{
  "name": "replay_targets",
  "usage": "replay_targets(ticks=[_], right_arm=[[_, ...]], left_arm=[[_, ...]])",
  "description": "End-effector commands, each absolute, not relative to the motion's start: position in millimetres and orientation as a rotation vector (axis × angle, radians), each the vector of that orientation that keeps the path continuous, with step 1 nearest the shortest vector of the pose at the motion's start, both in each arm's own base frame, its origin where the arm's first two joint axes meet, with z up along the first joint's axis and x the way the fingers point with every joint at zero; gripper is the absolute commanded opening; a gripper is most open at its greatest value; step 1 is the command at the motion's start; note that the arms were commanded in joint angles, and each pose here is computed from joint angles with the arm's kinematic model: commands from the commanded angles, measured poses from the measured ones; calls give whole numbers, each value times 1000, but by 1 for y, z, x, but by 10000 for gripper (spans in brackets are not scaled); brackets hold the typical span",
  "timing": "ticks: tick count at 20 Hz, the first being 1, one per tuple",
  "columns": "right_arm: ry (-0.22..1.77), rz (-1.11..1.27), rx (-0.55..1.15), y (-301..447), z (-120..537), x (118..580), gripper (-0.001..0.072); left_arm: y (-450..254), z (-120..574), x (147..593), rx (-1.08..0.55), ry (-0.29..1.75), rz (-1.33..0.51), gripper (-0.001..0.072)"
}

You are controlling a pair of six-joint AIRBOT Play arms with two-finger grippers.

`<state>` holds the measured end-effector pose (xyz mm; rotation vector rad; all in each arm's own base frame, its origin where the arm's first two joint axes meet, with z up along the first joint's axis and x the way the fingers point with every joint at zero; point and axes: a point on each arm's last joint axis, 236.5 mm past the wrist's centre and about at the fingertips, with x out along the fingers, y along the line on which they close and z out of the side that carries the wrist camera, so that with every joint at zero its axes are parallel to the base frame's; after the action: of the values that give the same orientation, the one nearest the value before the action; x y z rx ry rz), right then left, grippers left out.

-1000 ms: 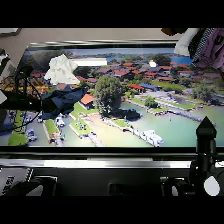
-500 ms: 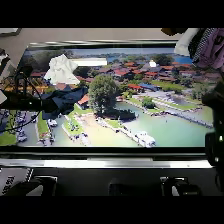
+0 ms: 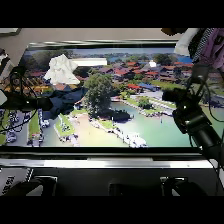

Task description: Fold the clothes and pants, and hang the long-sleeved shirts on hangers.

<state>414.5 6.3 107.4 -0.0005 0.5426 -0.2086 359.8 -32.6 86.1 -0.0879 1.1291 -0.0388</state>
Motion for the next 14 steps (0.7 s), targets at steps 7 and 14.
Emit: replay_targets(ticks=[7,14], right_arm=[[1125,142,117,102,21,314,211],[955,76,405,116,62,346,402]], left_arm=[[-26,90,370,-83,1082,-8,719],[-18,66,383,-91,1122,44,720]])
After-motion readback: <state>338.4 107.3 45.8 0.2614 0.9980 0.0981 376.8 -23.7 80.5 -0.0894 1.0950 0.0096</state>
